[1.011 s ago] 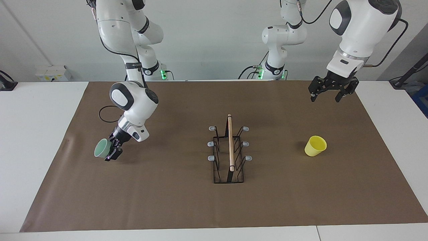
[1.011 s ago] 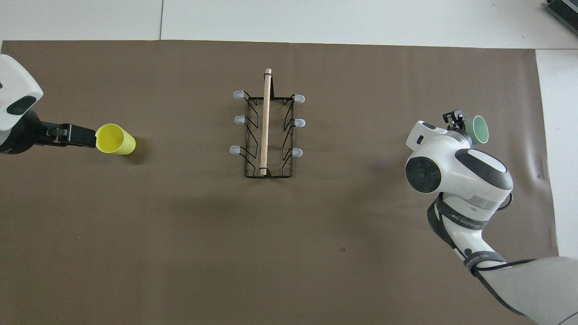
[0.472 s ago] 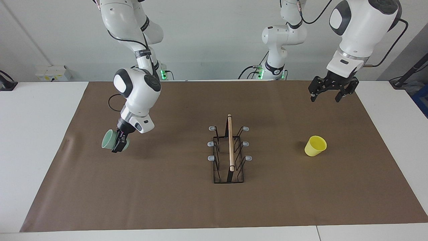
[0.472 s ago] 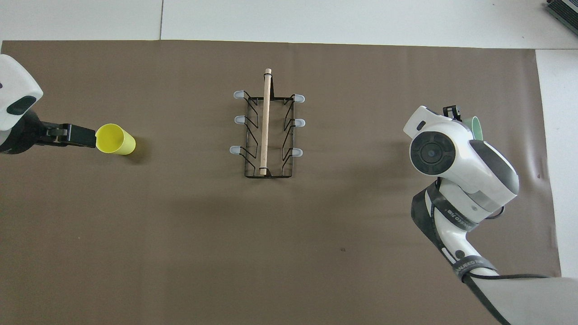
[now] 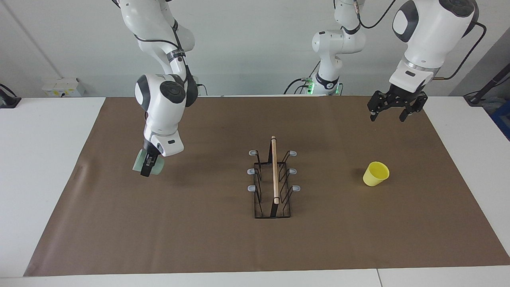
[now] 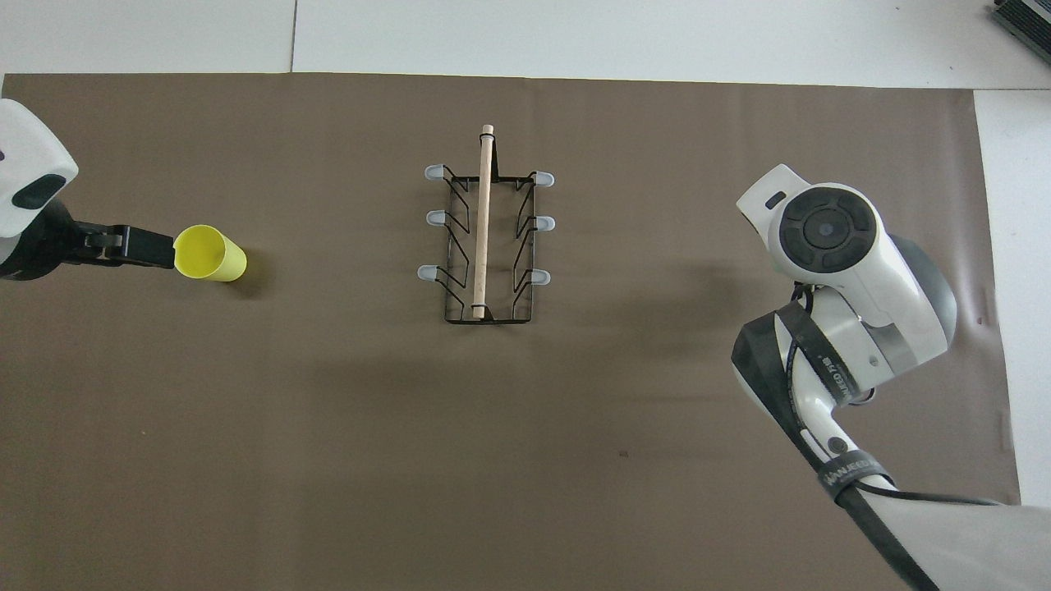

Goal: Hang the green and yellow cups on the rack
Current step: 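Carry the green cup with the right gripper toward the rack, then hang the green cup on a rack peg while the left gripper opens, then grasp the yellow cup with the left gripper while the right gripper withdraws, then lift the yellow cup with the left gripper toward the rack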

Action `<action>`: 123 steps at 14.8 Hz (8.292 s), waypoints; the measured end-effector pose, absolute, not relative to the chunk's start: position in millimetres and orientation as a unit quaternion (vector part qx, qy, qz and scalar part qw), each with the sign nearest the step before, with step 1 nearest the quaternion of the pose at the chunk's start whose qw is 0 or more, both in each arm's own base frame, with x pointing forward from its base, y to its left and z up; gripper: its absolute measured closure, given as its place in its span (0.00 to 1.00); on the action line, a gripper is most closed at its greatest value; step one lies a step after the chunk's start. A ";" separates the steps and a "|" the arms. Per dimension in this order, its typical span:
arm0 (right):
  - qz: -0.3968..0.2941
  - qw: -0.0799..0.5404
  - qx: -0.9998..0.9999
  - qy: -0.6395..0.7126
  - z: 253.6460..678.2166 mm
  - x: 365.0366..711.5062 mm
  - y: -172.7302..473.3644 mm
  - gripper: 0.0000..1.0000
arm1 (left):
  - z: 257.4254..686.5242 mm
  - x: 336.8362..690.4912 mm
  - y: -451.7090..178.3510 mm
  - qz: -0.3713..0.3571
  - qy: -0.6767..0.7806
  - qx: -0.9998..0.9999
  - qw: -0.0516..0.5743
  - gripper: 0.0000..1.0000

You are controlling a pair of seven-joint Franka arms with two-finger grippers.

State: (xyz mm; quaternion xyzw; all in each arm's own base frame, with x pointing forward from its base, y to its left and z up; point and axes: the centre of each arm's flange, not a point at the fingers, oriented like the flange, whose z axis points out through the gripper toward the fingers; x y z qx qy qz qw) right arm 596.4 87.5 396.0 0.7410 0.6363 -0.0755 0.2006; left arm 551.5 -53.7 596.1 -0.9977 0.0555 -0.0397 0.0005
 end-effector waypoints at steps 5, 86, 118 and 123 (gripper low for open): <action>-0.031 0.109 0.799 0.590 416.9 592.0 95.4 0.31 | 596.1 551.5 -53.7 -0.040 0.056 -0.998 0.000 0.00; 0.389 -0.140 0.737 0.535 393.6 619.6 196.2 0.00 | 225.9 518.8 136.5 0.261 -0.673 -0.412 -0.556 0.00; 0.074 -0.136 0.905 0.395 552.8 558.9 76.7 0.00 | 202.0 548.7 105.3 0.199 -0.667 -0.397 -0.598 0.30; 0.039 -0.122 0.948 0.293 572.1 541.3 74.1 0.00 | 248.9 568.6 122.8 0.163 -0.652 -0.483 -0.561 0.31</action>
